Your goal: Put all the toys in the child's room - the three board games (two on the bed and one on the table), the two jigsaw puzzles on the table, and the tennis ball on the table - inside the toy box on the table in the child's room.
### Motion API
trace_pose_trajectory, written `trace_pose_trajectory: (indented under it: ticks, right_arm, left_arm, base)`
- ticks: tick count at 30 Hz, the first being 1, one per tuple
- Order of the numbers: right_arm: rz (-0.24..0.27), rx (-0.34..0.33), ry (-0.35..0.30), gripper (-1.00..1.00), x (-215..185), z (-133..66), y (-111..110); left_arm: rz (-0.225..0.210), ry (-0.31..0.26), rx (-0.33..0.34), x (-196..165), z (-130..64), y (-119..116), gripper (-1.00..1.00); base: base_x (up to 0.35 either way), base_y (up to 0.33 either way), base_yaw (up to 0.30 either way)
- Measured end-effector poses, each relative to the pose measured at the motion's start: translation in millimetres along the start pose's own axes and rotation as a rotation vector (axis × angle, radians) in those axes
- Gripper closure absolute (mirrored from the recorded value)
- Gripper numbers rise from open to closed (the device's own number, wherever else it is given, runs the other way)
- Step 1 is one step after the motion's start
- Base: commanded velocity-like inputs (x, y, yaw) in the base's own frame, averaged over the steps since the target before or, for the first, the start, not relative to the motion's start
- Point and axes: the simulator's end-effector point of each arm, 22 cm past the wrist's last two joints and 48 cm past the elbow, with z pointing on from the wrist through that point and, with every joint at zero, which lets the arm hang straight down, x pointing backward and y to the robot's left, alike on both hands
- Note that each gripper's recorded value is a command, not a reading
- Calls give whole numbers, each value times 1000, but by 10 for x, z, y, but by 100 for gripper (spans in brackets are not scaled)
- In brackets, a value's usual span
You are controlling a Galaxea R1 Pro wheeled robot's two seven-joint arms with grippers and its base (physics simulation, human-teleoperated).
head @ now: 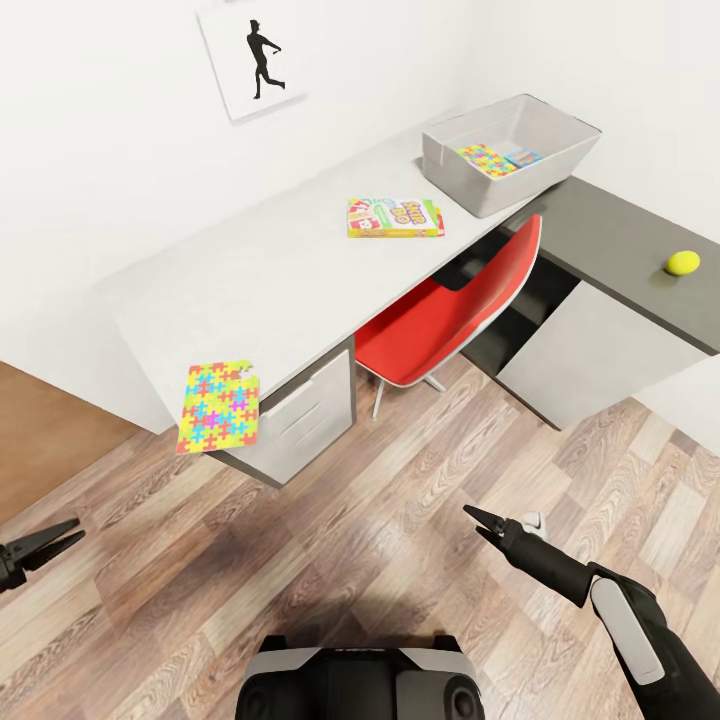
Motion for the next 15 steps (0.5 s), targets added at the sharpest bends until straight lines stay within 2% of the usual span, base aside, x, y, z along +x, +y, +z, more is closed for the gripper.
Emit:
trace_pose_trajectory:
  ticks: [6, 15]
  right_arm:
    - [1, -1, 1, -100, 5, 5, 3]
    - [-1, 1, 0, -100, -2, -3, -2]
  left_arm:
    - [62, -14, 9, -14, 3, -15, -100]
    - [80, -17, 14, -8, 10, -21, -100]
  base:
    - [0, 0, 0]
    - [25, 0, 0]
